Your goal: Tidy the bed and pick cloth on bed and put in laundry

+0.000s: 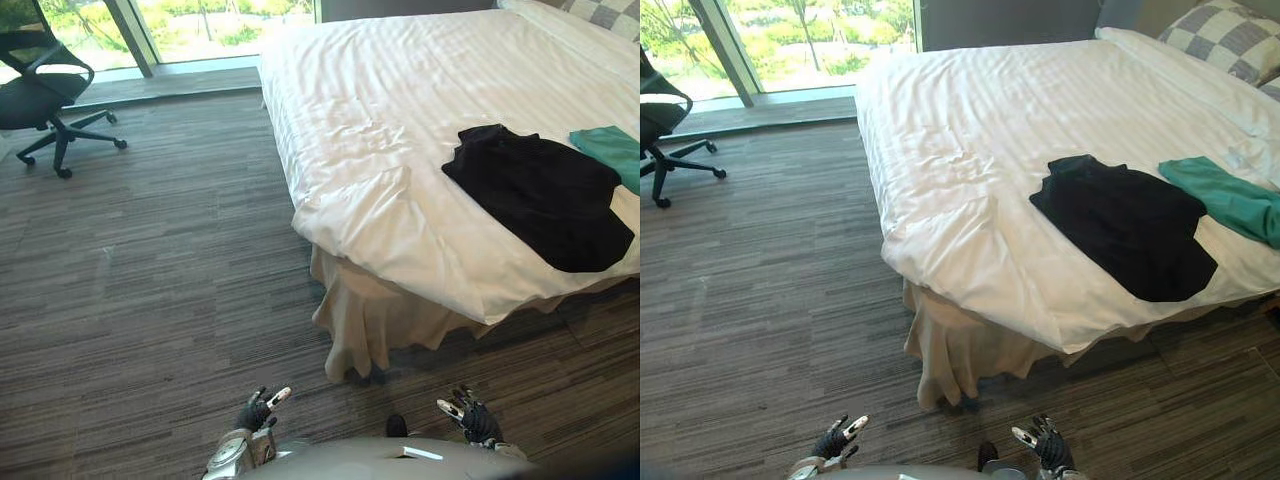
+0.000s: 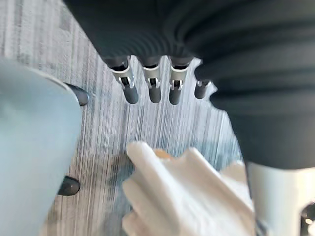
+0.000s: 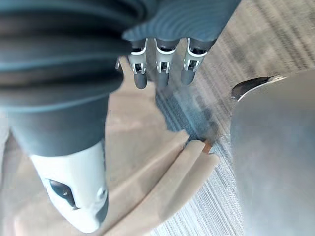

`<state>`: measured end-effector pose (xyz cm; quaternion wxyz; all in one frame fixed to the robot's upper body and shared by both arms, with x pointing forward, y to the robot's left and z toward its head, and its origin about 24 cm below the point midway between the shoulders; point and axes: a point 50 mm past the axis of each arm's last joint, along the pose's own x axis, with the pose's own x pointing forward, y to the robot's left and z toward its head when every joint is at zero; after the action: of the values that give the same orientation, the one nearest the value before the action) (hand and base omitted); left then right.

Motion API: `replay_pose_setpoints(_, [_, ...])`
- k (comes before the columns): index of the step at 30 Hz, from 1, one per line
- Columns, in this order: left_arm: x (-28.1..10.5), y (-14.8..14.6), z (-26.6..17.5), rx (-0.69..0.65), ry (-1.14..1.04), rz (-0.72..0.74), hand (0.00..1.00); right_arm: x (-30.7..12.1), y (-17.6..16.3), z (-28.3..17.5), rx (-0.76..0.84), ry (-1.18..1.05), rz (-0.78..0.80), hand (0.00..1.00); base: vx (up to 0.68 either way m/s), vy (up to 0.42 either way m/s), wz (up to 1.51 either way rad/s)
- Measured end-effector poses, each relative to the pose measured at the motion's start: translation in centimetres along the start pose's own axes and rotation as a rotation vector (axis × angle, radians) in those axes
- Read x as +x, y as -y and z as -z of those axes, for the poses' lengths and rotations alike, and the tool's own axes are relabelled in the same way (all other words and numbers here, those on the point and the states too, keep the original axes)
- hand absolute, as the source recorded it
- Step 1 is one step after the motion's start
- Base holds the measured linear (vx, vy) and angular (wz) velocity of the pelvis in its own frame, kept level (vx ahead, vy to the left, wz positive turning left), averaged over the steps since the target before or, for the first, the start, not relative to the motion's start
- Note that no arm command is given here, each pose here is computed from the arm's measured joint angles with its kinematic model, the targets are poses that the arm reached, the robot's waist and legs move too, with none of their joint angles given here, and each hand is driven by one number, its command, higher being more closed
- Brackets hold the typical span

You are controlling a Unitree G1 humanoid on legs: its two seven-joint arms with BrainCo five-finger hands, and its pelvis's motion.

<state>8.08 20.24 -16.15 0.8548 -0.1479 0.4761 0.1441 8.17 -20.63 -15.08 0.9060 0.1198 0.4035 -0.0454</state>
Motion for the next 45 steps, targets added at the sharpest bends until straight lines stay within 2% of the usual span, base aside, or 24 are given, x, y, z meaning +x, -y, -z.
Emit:
replay_pose_setpoints(7, [-0.5, -2.1, 0.0, 0.024, -0.002, -0.045, 0.00, 0.1, -0.8, -0.3, -0.006, 0.033, -0.035, 0.00, 0.03, -0.086, -0.05])
replay_pose_setpoints(10, [-0.6, -2.4, 0.1, -0.033, 0.011, -0.064, 0.00, 0.1, -0.9, -0.2, -0.024, 0.031, -0.052, 0.00, 0.08, -0.274, 0.04])
replay_pose_setpoints(13, [-0.6, -1.5, 0.8, -0.120, 0.017, -0.050, 0.00, 0.2, -0.4, -0.7, -0.091, 0.024, -0.077, 0.00, 0.09, -0.268, 0.07])
replay_pose_setpoints(15, [-0.5, -1.3, 0.5, -0.111, 0.027, -0.039, 0.00, 0.2, -0.7, -0.4, -0.109, 0.004, -0.105, 0.00, 0.07, -0.205, -0.04])
replay_pose_setpoints(17, [-0.4, 0.0, 0.7, -0.081, 0.038, 0.005, 0.00, 0.5, -0.3, -1.3, -0.150, 0.008, -0.124, 0.00, 0.07, -0.067, -0.67])
replay_pose_setpoints(25, [0.4, 2.5, -0.8, 0.032, 0.055, 0.105, 0.00, 1.1, -1.3, -1.6, -0.127, 0.018, -0.129, 0.00, 0.10, 0.088, -0.24])
replay_pose_setpoints(36, [0.4, 2.1, -0.4, -0.012, 0.013, 0.088, 0.00, 1.0, -1.6, -1.0, -0.076, 0.010, -0.083, 0.00, 0.04, 0.057, 0.14])
replay_pose_setpoints(42, [0.2, 1.1, -0.2, -0.117, 0.040, -0.019, 0.00, 1.0, -1.8, -0.7, -0.076, -0.001, -0.070, 0.00, -0.03, 0.001, -0.01])
replay_pose_setpoints(45, [-0.1, -0.6, -0.4, -0.223, 0.079, -0.179, 0.00, 1.1, -1.8, -0.7, -0.058, 0.004, -0.054, 0.00, -0.07, -0.011, 0.05])
